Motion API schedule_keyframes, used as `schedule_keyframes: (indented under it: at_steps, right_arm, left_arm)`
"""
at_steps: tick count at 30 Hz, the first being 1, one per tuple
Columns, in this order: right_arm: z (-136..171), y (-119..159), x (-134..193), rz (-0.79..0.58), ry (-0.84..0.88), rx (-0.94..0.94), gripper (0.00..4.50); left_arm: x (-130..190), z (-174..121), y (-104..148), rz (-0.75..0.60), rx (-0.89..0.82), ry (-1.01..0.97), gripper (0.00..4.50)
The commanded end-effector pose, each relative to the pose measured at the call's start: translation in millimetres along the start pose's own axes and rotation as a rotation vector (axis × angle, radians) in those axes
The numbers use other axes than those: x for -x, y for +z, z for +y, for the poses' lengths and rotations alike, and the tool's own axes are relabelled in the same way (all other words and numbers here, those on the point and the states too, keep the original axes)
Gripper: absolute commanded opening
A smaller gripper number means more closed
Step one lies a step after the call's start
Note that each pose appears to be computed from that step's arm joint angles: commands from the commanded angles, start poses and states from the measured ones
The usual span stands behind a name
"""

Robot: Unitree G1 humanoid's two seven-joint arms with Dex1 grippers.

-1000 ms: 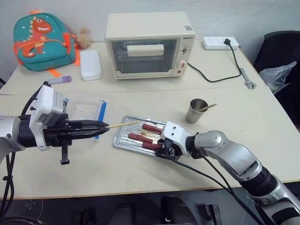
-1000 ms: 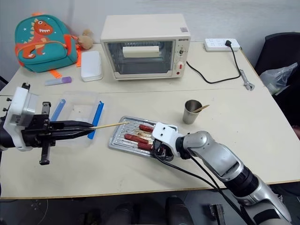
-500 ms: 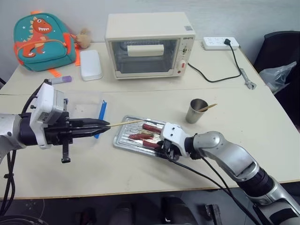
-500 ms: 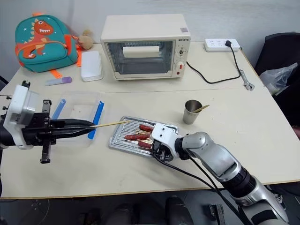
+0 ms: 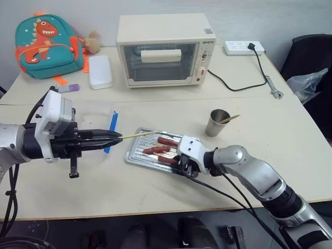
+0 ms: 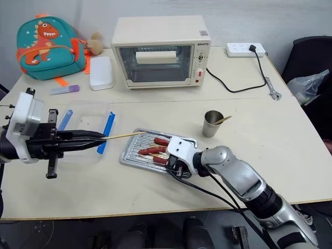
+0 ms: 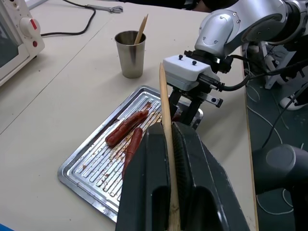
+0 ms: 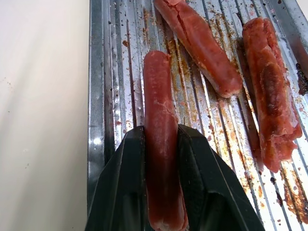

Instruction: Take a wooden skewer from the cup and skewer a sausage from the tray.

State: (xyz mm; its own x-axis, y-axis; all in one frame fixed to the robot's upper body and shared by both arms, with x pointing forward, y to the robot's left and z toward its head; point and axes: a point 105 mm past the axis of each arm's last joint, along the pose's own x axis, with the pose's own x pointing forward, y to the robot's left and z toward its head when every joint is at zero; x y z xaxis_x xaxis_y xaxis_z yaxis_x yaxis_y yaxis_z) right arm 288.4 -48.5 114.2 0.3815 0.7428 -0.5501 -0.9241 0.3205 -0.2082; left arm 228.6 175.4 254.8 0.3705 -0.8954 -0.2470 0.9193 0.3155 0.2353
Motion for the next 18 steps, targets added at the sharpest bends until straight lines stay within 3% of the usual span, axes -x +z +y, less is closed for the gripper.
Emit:
schedule_keyframes:
  at_steps: [1, 9, 13, 18]
  right_arm:
    - [2, 0, 0, -0.009, 0.003, 0.002, 0.56]
    - [-1, 10, 8, -0.024, 0.011, 0.042, 0.56]
    - [-1, 38, 52, -0.084, 0.142, 0.179, 0.56]
    - [7, 43, 97, -0.057, 0.313, 0.299, 0.56]
  left_arm:
    - [1, 1, 7, -0.001, -0.052, 0.007, 0.00]
    - [0, 3, 4, -0.002, -0.049, 0.007, 0.00]
    - [0, 3, -3, 0.014, -0.030, -0.027, 0.00]
    - [1, 1, -8, 0.043, -0.035, -0.088, 0.00]
